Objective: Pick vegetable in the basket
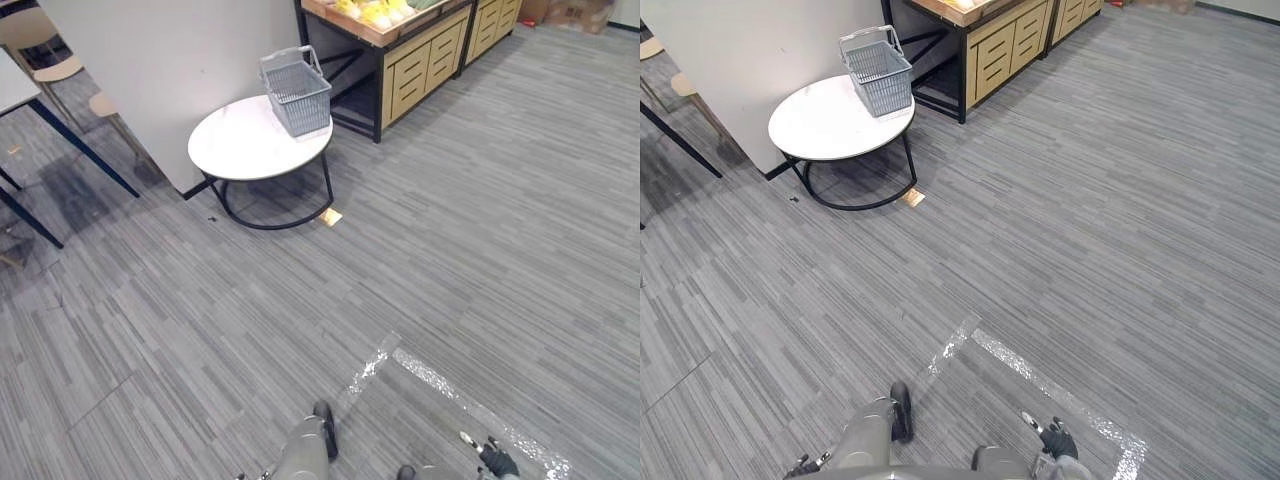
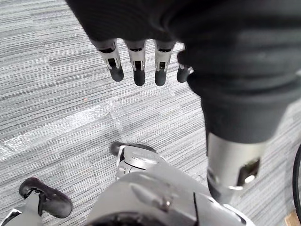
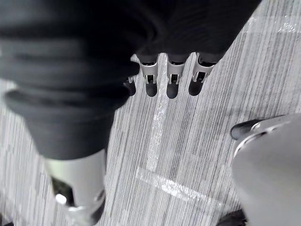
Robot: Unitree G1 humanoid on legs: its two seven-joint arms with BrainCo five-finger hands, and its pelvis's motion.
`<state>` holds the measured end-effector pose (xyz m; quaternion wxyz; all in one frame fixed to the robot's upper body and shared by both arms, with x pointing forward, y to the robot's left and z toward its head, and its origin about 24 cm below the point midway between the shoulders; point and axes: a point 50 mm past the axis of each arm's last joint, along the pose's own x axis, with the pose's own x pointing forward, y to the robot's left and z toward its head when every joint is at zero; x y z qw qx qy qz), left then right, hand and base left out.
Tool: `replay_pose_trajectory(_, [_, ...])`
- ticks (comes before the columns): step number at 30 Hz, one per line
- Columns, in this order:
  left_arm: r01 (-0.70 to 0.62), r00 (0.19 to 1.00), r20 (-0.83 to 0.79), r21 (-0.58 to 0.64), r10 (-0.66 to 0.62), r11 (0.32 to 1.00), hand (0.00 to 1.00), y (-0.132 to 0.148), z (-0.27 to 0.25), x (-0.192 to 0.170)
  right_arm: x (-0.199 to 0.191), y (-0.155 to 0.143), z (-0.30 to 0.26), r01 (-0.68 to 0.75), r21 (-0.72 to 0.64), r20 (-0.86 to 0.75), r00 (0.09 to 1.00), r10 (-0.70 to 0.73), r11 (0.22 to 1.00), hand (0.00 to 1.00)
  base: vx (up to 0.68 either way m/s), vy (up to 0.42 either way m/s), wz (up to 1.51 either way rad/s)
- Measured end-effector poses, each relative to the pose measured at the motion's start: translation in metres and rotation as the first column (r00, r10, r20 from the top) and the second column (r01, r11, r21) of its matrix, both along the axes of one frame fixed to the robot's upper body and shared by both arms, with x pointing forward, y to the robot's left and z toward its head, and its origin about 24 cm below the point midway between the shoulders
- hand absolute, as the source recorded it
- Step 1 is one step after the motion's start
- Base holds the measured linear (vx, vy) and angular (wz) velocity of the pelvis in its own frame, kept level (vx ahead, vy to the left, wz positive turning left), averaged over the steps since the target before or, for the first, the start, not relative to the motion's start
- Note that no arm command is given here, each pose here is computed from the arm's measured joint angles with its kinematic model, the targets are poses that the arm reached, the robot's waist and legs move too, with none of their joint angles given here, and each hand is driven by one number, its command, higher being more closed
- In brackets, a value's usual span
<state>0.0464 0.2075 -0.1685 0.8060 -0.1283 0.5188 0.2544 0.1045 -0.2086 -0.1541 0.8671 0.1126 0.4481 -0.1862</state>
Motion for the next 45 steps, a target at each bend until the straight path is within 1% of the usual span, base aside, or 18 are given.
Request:
replay_pose_trajectory(2, [-0.027, 1.000, -0.003, -0.010, 0.027, 1.000, 0.00, -0.004, -0.001, -0.004, 0.006, 0.005, 0.001, -0.030, 0.005, 0.012, 0.999, 0.030, 1.000, 0.00, 0.55, 0.341, -0.47])
replay_pose_trajectory(4, [-0.038, 0.999, -0.028, -0.012, 0.038, 0.999, 0.00, -0.003, -0.002, -0.016, 0.007, 0.004, 0.001, -0.015, 0.004, 0.017, 1.000, 0.015, 1.000, 0.00, 0.65, 0.424, -0.59])
replay_pose_trajectory(5, [-0.020, 0.999, -0.044, 0.016, 0.021, 1.000, 0.00, 0.007, 0.000, -0.021, 0.003, 0.012, -0.003, 0.013, 0.037, -0.006, 1.000, -0.013, 0.999, 0.00, 0.53, 0.255, -0.26])
replay_pose_trajectory(7, [0.018, 0.999, -0.052, 0.033, -0.017, 0.999, 0.00, 0.014, 0.000, -0.016, -0.002, 0.020, -0.006, 0.046, 0.067, -0.026, 0.999, -0.045, 0.997, 0.00, 0.64, 0.293, -0.04])
replay_pose_trajectory(11, [0.127, 0.990, -0.071, 0.049, -0.123, 0.991, 0.00, 0.016, 0.001, -0.013, -0.021, 0.011, -0.010, 0.083, 0.068, -0.072, 0.994, -0.078, 0.994, 0.00, 0.60, 0.280, 0.09])
replay_pose_trajectory(13, [0.182, 0.981, -0.075, 0.068, -0.177, 0.981, 0.00, 0.023, 0.003, -0.008, -0.022, 0.012, -0.011, 0.086, 0.084, -0.070, 0.994, -0.081, 0.993, 0.00, 0.56, 0.184, 0.04])
replay_pose_trajectory(16, [0.204, 0.978, -0.051, 0.072, -0.201, 0.976, 0.00, 0.021, 0.004, 0.010, -0.020, 0.002, -0.008, 0.132, 0.067, -0.042, 0.991, -0.130, 0.989, 0.00, 0.48, 0.063, 0.06])
replay_pose_trajectory(19, [0.197, 0.979, 0.041, 0.072, -0.200, 0.978, 0.00, 0.012, 0.009, 0.047, -0.032, -0.005, -0.009, 0.185, 0.055, -0.058, 0.982, -0.182, 0.981, 0.00, 0.37, -0.029, 0.22])
replay_pose_trajectory(22, [0.184, 0.966, 0.166, 0.084, -0.196, 0.979, 0.00, 0.001, 0.020, 0.087, -0.047, -0.002, -0.011, 0.200, 0.062, -0.095, 0.976, -0.194, 0.978, 0.00, 0.42, -0.157, 0.45])
replay_pose_trajectory(25, [0.164, 0.954, 0.240, 0.073, -0.177, 0.984, 0.00, -0.013, 0.027, 0.110, -0.043, -0.004, -0.010, 0.176, 0.052, -0.083, 0.982, -0.171, 0.983, 0.00, 0.64, -0.339, 0.32])
replay_pose_trajectory(27, [0.149, 0.954, 0.256, 0.051, -0.157, 0.988, 0.00, -0.022, 0.028, 0.115, -0.039, -0.007, -0.008, 0.170, 0.043, -0.068, 0.984, -0.167, 0.985, 0.00, 0.61, -0.348, 0.22])
replay_pose_trajectory(29, [0.136, 0.958, 0.252, 0.009, -0.134, 0.991, 0.00, -0.037, 0.024, 0.108, -0.031, -0.011, -0.006, 0.163, 0.031, -0.046, 0.986, -0.161, 0.986, 0.00, 0.68, -0.438, -0.06])
replay_pose_trajectory(33, [0.130, 0.977, 0.175, -0.030, -0.122, 0.991, 0.00, -0.042, 0.012, 0.082, -0.031, -0.015, -0.005, 0.163, 0.020, -0.049, 0.986, -0.162, 0.986, 0.00, 0.64, -0.322, 0.11])
replay_pose_trajectory(35, [0.084, 0.984, 0.161, -0.021, -0.080, 0.996, 0.00, -0.028, 0.011, 0.072, -0.027, -0.015, -0.005, 0.150, 0.010, -0.048, 0.988, -0.150, 0.989, 0.00, 0.55, -0.158, -0.18])
replay_pose_trajectory(38, [0.045, 0.986, 0.162, -0.016, -0.042, 0.999, 0.00, -0.019, 0.011, 0.068, -0.016, -0.015, -0.003, 0.116, 0.007, -0.027, 0.993, -0.116, 0.993, 0.00, 0.41, -0.037, -0.01])
replay_pose_trajectory(39, [0.031, 0.989, 0.146, -0.015, -0.029, 0.999, 0.00, -0.015, 0.009, 0.061, -0.009, -0.012, -0.002, 0.111, 0.015, -0.014, 0.994, -0.111, 0.994, 0.00, 0.38, 0.008, 0.03])
replay_pose_trajectory(42, [-0.004, 0.989, 0.149, -0.017, 0.007, 1.000, 0.00, -0.008, 0.009, 0.054, 0.001, -0.006, 0.000, 0.103, 0.031, 0.008, 0.995, -0.103, 0.994, 0.00, 0.42, 0.108, 0.08])
replay_pose_trajectory(45, [-0.020, 0.986, 0.162, -0.026, 0.024, 0.999, 0.00, -0.008, 0.010, 0.053, 0.012, 0.001, 0.002, 0.044, 0.030, 0.035, 0.998, -0.045, 0.999, 0.00, 0.52, 0.231, 0.11])
